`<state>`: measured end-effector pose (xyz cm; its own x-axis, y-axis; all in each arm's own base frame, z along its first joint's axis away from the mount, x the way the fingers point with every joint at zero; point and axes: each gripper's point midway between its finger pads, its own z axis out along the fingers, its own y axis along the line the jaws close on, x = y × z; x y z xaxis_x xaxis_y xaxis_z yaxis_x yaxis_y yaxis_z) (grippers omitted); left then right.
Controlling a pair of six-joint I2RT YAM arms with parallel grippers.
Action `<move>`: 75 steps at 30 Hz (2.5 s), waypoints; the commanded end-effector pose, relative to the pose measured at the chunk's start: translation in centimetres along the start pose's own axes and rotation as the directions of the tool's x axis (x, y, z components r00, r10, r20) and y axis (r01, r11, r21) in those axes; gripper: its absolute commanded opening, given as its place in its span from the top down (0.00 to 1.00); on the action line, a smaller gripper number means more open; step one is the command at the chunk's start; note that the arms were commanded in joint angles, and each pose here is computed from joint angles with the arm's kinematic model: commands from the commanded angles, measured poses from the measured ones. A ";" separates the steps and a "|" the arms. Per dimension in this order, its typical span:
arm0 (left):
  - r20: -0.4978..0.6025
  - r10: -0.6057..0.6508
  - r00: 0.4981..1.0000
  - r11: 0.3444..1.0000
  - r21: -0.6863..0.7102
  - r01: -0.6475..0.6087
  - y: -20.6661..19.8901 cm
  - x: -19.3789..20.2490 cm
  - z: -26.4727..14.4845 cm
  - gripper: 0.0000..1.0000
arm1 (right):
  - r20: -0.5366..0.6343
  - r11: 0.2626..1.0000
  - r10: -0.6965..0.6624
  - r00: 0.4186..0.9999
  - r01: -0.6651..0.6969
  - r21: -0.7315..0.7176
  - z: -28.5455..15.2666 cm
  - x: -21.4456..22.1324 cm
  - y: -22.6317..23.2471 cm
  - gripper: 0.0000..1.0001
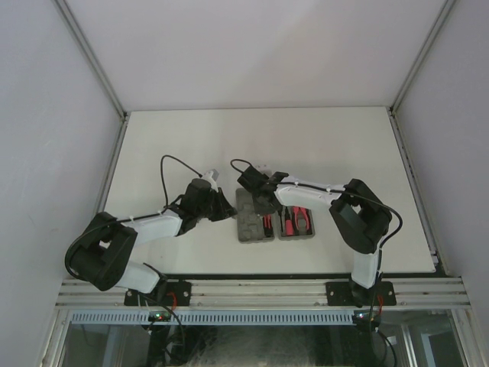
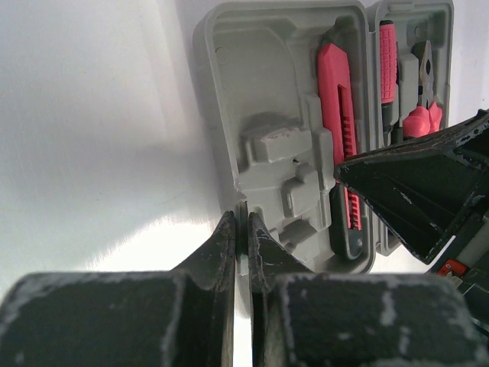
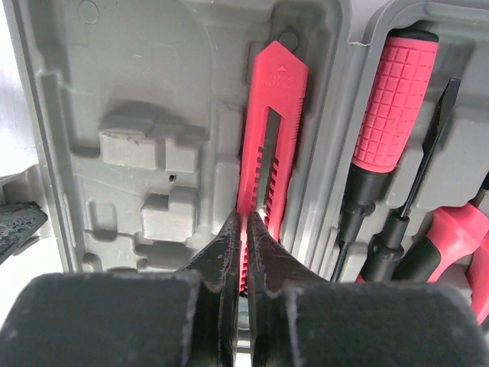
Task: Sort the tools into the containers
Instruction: Place the utility knife in the storage box, then pick up the engineering item from the center of the board.
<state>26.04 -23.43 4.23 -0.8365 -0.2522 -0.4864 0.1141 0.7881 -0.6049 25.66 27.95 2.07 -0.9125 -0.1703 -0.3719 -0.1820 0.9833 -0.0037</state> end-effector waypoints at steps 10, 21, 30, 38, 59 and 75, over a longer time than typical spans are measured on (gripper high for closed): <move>-0.040 -0.002 0.999 1.000 -0.027 0.001 0.8 1.2 -0.4 1.00 | -0.050 0.997 0.020 0.999 -0.024 -0.075 -0.7 2.3 0.9 0.96; -0.037 -0.015 0.999 0.999 -0.032 0.014 0.9 1.3 -0.4 0.99 | 0.219 0.966 0.037 0.975 0.021 -0.257 -8.8 -3.2 3.0 0.87; -0.011 -0.008 1.000 1.000 -0.012 0.008 0.3 0.8 -1.3 0.85 | 0.378 0.967 0.060 0.924 0.041 -0.252 -11.6 -1.5 2.4 0.74; 0.035 -0.001 0.999 0.999 -0.032 0.002 0.1 -0.1 -3.1 0.63 | 0.468 0.961 0.165 0.868 -0.036 -0.273 -13.2 0.7 -0.6 0.64; 0.278 0.035 0.960 0.884 -0.456 0.100 7.0 -4.2 -10.6 0.53 | 0.479 0.970 0.192 0.857 -0.092 -0.225 -11.8 3.9 -5.9 0.57; 0.288 0.068 0.955 0.821 -0.560 0.110 8.4 -8.5 -10.9 0.41 | 0.424 0.963 0.210 0.881 -0.112 -0.245 -10.4 5.6 -7.4 0.57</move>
<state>25.83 -8.71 7.81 -0.6760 -0.3609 -0.6425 -0.3042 0.9308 -0.2029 18.20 18.99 9.49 -0.6817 0.0667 -0.7286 -0.1604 0.9580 0.2377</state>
